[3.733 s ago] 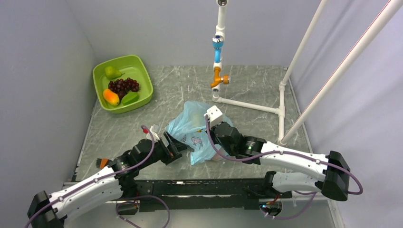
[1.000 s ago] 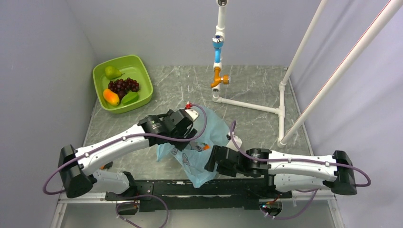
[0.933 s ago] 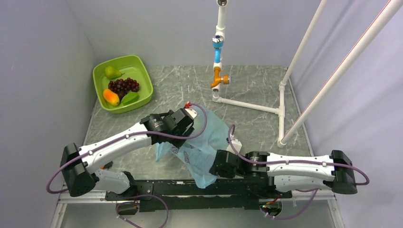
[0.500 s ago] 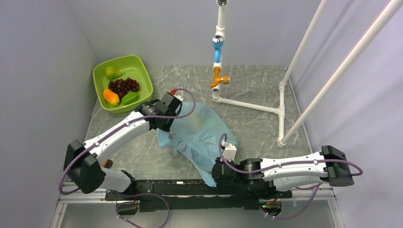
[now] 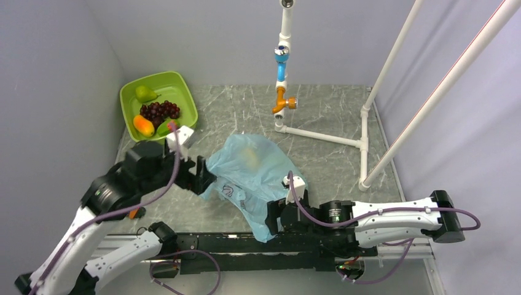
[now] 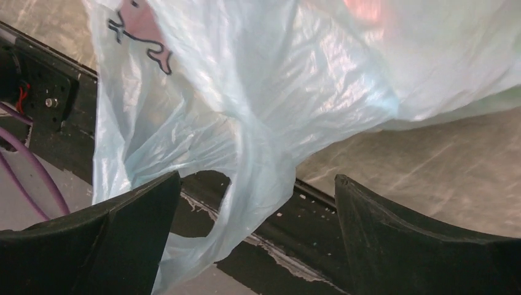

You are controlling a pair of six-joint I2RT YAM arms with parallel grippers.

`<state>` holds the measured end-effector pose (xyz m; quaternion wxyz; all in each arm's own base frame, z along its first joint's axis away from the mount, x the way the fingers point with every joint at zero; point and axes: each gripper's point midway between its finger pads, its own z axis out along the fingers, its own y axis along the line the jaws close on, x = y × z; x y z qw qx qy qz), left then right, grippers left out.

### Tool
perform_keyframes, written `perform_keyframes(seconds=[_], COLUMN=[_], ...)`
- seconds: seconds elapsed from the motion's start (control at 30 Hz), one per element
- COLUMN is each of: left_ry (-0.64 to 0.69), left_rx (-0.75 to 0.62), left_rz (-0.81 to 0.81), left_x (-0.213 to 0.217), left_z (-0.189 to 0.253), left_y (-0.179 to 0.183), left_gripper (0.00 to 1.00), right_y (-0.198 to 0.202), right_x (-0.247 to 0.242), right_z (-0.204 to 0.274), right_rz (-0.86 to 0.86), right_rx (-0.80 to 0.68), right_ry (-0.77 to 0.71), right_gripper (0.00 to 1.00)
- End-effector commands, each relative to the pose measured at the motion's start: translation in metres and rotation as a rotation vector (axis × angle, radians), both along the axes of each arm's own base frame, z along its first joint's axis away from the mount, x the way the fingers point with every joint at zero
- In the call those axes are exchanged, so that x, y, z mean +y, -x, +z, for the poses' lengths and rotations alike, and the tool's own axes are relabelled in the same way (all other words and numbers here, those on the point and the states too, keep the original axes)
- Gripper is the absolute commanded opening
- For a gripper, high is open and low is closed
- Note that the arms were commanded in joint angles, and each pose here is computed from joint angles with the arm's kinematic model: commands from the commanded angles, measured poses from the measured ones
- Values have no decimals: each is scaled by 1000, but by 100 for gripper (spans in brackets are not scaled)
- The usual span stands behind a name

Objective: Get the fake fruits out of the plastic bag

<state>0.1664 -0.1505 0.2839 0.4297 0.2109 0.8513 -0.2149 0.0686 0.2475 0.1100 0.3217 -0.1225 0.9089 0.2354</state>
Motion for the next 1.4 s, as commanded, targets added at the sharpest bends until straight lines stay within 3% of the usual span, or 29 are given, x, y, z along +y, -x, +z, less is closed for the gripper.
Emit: perform_keyframes(seconds=[0.0,0.1,0.17,0.3,0.43,0.5,0.7,0.83,0.93,0.97,1.03,1.13,1.23,1.33,1.37], left_ry=[315,520,597,732,641,597,439,422,411,410,410,429,379,291,272], left_rx=[59,102,148,188,190,193,136,108,87,69,30,-32,2,60,62], left_rz=[-271,-352,-307,-267,-191,-219,-170,-148,-96,-79,-55,-116,-135,4,32], left_x=[-36,-61,-69,-94,-114,-129,-144,-145,-140,-138,-138,-152,-169,-168,-168], left_z=[21,18,5,-12,-40,-47,-81,-100,-114,-116,-118,-111,-116,-137,-141], left_y=[62,75,67,52,45,52,51,46,37,33,25,22,20,3,-3], left_gripper=[92,89,87,82,74,73,55,53,54,55,55,51,46,23,24], right_y=[-27,-45,-58,-90,-113,-106,-87,-81,-99,-111,-123,-122,-122,-118,-117], right_x=[-2,-4,-2,14,18,27,31,30,15,3,-8,2,10,22,24], right_z=[54,80,92,103,100,97,75,58,46,46,53,67,81,92,94], right_rz=[77,87,101,135,127,209,342,378,251,144,4,-7,-28,12,20], right_rx=[-236,-372,-449,-492,-478,-477,-461,-435,-448,-455,-469,-478,-465,-456,-453], right_ry=[67,150,195,137,92,82,54,70,149,185,181,86,17,-18,-27], right_gripper=[99,99,99,99,95,95,99,99,99,97,81,42,10,1,1])
